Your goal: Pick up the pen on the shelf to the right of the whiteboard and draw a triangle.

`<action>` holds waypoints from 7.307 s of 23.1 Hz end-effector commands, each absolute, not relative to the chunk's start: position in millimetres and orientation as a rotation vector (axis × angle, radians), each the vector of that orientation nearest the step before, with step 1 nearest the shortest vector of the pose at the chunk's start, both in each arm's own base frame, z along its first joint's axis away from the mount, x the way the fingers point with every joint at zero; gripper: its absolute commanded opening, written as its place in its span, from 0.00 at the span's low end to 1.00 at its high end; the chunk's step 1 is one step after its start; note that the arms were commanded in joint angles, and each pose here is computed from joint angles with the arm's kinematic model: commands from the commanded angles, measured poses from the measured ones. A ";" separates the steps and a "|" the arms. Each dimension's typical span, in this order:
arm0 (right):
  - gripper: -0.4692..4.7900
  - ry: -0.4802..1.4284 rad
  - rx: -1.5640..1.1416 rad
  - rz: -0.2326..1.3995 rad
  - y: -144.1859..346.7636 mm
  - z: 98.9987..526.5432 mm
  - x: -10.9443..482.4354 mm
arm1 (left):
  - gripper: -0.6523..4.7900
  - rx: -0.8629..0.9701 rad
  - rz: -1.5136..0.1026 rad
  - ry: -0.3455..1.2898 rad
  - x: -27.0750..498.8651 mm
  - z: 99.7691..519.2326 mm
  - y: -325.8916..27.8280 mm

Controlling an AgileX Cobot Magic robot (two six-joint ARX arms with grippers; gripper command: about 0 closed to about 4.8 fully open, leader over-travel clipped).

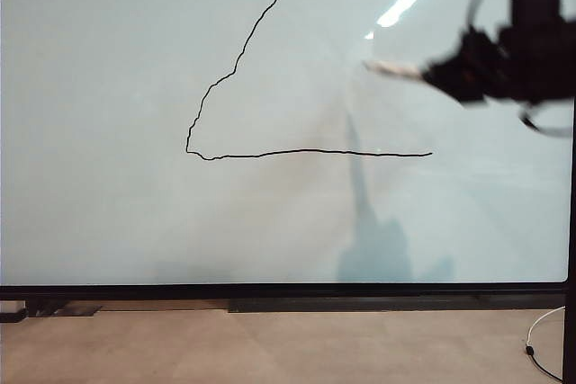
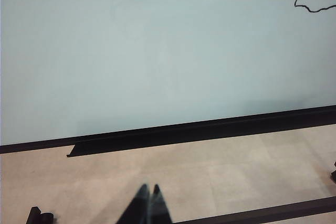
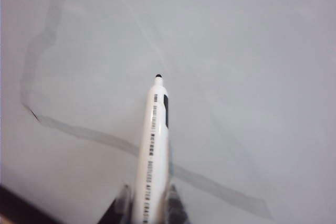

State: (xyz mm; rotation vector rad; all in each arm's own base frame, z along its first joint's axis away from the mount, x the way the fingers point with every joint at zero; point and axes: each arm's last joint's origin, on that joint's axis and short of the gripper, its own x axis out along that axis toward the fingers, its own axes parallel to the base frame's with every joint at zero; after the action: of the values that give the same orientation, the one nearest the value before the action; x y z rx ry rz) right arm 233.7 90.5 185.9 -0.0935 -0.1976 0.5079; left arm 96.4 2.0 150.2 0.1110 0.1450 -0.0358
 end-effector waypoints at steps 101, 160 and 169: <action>0.08 -0.186 -0.247 0.517 112.6 239.3 291.5 | 0.11 0.112 -0.038 0.133 96.3 152.2 1.9; 0.08 -0.055 -0.222 0.410 59.4 190.4 275.2 | 0.11 0.112 -0.038 0.133 96.3 152.2 1.9; 0.08 -0.025 -0.204 0.372 44.3 177.3 266.5 | 0.11 0.112 -0.038 0.133 96.3 152.2 1.9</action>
State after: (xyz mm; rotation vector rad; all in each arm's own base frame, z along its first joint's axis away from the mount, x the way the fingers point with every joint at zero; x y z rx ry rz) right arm 266.8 46.0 175.4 -0.2125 -0.0053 0.3773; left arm 96.4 2.0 150.2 0.1109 0.1455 -0.0350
